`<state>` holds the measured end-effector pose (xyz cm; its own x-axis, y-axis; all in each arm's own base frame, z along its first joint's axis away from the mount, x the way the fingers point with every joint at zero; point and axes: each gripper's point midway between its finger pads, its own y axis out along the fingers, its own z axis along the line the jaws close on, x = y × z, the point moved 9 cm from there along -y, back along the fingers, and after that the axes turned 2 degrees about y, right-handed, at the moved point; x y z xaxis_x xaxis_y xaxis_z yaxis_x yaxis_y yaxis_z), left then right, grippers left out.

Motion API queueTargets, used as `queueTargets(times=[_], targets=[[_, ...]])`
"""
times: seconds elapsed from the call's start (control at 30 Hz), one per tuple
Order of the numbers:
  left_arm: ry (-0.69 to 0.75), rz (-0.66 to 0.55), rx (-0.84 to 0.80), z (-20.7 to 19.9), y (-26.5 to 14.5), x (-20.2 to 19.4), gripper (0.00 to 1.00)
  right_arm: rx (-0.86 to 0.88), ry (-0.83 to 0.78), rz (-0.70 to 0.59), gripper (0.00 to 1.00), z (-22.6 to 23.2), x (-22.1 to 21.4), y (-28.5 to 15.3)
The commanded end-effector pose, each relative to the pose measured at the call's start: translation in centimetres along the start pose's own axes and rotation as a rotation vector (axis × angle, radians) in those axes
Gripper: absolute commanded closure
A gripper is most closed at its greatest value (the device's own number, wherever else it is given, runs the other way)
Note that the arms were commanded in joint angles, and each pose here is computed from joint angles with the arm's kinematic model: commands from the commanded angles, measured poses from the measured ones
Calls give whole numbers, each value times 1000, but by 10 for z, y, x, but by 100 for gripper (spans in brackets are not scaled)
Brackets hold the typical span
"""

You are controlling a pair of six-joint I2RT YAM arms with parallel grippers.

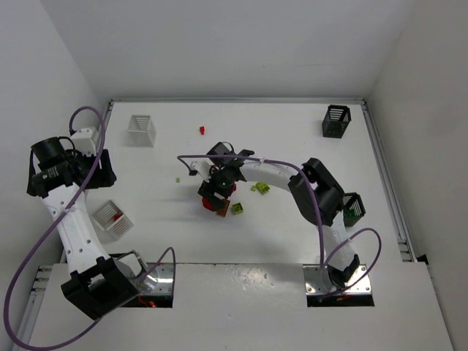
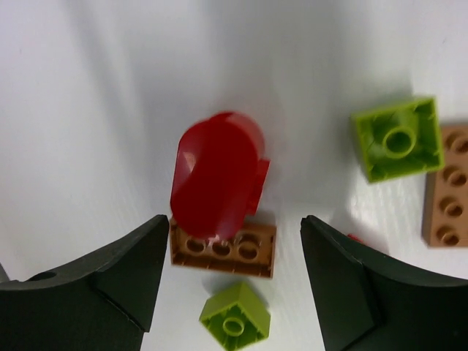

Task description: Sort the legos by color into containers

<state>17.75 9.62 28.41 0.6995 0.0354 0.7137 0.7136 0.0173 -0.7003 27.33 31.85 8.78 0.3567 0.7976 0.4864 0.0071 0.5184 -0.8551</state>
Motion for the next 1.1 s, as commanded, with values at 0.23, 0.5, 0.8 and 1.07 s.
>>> queueTargets(times=[0.23, 0.5, 0.8, 1.07], targets=[[28, -44, 20, 1, -5, 1, 34, 30, -7, -55, 25, 3, 27, 17], [15, -20, -50, -3, 4, -6, 34, 28, -6, -27, 53, 4, 11, 23], [91, -146, -470, -36, 3, -1, 36, 10, -74, -330, 91, 10, 75, -45], [-112, -134, -784, -44, 24, 6, 34, 44, -160, -651, 94, 31, 138, -97]])
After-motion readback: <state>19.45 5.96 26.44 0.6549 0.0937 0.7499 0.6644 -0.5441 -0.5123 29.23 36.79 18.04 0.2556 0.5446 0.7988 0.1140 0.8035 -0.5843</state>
